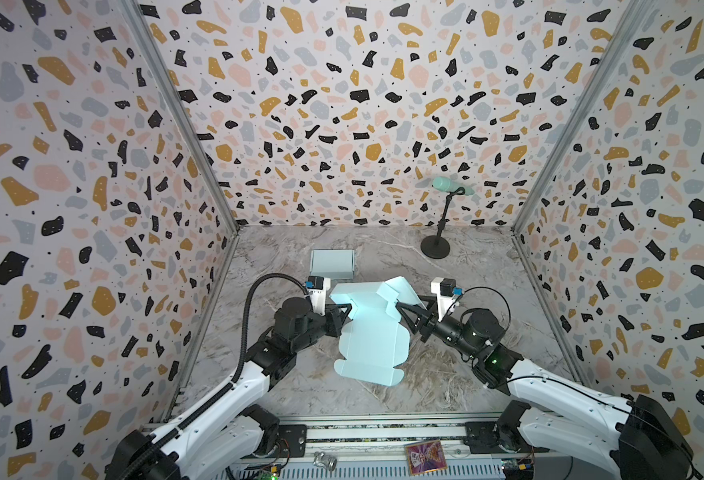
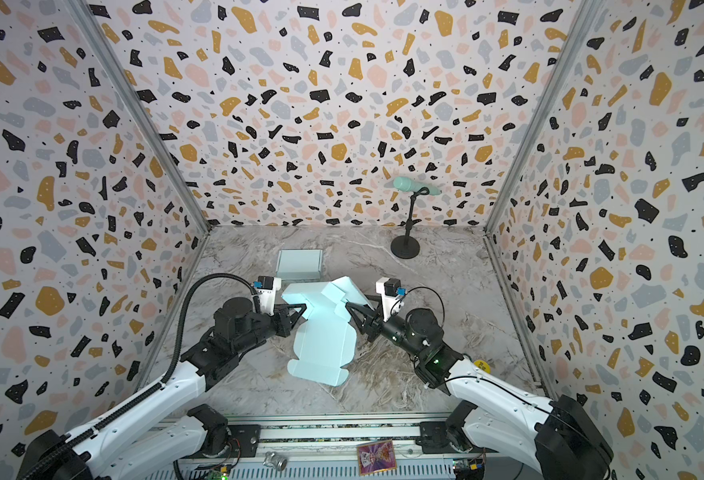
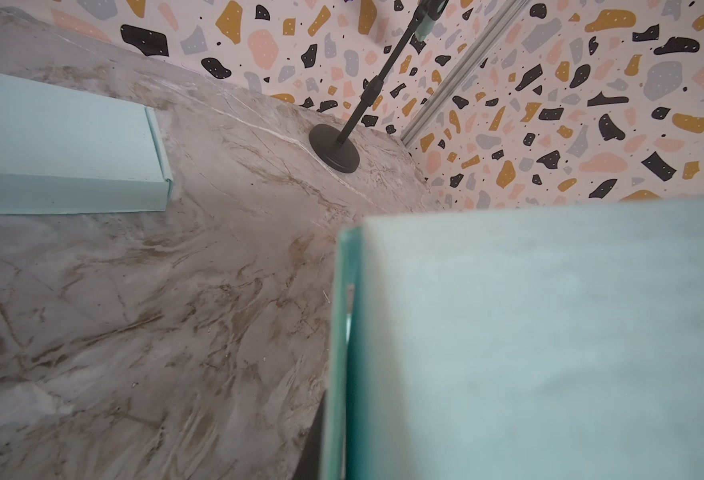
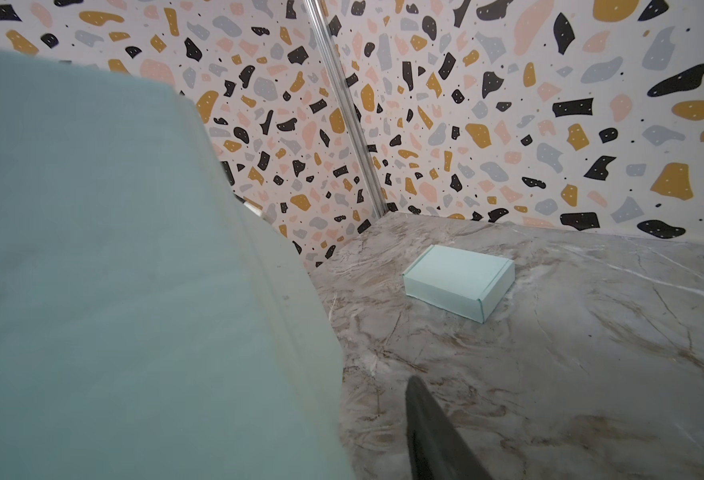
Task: Fold the paper box
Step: 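Pull the right gripper back from the blank while the left keeps holding it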
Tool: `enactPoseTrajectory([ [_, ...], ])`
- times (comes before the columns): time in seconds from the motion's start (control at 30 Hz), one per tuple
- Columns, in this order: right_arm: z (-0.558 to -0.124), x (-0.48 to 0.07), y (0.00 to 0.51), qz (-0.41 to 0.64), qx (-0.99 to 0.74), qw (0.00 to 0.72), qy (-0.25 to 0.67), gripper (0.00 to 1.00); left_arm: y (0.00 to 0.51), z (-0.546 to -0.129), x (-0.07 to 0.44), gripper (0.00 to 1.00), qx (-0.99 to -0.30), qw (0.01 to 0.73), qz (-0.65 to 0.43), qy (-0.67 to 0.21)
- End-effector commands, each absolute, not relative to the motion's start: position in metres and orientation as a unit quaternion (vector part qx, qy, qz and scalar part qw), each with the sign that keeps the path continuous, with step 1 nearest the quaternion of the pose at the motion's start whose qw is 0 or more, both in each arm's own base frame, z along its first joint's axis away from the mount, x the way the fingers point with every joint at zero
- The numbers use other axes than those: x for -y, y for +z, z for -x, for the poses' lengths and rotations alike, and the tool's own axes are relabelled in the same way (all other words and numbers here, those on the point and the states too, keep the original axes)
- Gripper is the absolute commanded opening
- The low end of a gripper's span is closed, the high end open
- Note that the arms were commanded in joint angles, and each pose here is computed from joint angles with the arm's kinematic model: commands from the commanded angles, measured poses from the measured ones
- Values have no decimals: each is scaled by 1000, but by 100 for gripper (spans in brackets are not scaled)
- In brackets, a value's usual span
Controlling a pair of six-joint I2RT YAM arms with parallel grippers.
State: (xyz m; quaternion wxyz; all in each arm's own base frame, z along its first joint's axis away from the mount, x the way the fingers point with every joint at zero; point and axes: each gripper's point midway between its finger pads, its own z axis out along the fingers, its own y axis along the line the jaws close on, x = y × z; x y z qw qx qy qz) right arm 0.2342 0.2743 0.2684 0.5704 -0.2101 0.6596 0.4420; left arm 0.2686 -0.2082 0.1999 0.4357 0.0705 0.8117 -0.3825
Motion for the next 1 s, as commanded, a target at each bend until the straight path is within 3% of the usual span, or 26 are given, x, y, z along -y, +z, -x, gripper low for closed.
enactPoseTrajectory([
  [0.0,-227,-276,273,235,-656,572,433,48,214,-267,215,6,-792,453,-96,-398],
  [0.47,-208,-237,300,285,-635,602,392,69,208,-277,198,6,-825,437,-132,-332],
  [0.77,-216,-200,324,254,-604,639,404,73,208,-281,191,7,-828,431,-134,-332],
  [0.97,-220,-217,322,298,-596,610,429,69,203,-281,194,7,-834,418,-139,-333],
])
